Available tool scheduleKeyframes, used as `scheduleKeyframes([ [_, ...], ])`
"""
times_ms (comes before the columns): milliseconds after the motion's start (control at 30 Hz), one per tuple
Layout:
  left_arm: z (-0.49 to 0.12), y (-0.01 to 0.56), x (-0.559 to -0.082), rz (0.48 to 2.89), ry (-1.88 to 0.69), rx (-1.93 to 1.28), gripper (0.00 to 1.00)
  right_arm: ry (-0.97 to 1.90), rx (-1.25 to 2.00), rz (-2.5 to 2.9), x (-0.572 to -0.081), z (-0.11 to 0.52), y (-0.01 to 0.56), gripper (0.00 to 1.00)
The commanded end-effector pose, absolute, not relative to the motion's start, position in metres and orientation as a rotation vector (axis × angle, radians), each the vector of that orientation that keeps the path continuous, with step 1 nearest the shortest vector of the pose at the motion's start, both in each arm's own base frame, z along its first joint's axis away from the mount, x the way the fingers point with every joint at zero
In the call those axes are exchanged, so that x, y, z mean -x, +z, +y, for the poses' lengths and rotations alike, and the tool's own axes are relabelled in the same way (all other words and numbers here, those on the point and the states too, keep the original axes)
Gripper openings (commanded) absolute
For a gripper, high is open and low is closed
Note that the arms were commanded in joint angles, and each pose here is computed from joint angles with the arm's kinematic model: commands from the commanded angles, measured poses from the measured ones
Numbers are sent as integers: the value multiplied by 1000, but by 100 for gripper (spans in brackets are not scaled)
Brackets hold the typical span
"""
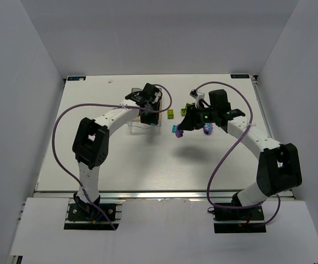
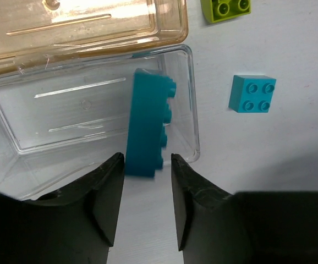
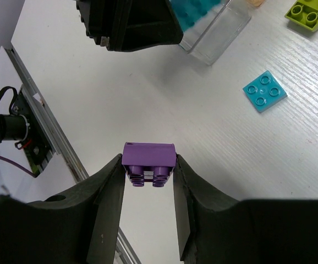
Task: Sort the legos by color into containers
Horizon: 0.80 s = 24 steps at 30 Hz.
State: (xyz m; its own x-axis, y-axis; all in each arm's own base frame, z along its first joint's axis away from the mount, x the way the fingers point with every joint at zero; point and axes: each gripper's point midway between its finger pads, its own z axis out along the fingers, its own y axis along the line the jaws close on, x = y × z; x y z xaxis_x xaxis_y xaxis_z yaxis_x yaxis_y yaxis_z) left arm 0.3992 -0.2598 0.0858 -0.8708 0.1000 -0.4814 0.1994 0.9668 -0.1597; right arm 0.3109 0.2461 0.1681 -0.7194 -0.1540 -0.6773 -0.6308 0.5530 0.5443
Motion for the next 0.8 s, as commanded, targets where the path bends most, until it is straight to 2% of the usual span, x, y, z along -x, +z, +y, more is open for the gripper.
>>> scheduleKeyframes([
  [0, -261, 101, -406, 2595, -297, -213, 51, 1102, 657, 2172, -310, 246, 178, 0],
  [100, -258, 100, -406, 2595, -282, -208, 63, 1100, 662, 2167, -310, 246, 178, 0],
  [200, -258, 107, -410, 2574, -282, -198, 68, 1098, 669, 2164, -311, 246, 178, 0],
  [300, -259, 122, -415, 2543, -290, -182, 68, 1093, 678, 2165, -313, 247, 176, 0],
  [400, -253, 145, -417, 2491, -281, -132, 56, 1093, 687, 2161, -320, 252, 176, 0],
  [433, -247, 164, -415, 2447, -279, -101, 38, 1069, 700, 2133, -329, 254, 184, 0],
  [533, -227, 170, -402, 2413, -269, -7, 14, 1039, 724, 2120, -347, 269, 184, 0],
  [567, -222, 195, -397, 2346, -312, 40, 14, 1023, 734, 2079, -358, 276, 196, 0],
  [600, -210, 180, -384, 2376, -290, 63, 14, 1020, 743, 2076, -364, 285, 192, 0],
  [633, -203, 200, -376, 2317, -317, 95, 21, 1000, 745, 2041, -373, 291, 197, 0],
  [733, -179, 184, -347, 2331, -302, 193, 47, 938, 757, 1992, -399, 312, 205, 0],
  [767, -172, 197, -338, 2286, -326, 242, 56, 928, 766, 1974, -410, 322, 205, 0],
])
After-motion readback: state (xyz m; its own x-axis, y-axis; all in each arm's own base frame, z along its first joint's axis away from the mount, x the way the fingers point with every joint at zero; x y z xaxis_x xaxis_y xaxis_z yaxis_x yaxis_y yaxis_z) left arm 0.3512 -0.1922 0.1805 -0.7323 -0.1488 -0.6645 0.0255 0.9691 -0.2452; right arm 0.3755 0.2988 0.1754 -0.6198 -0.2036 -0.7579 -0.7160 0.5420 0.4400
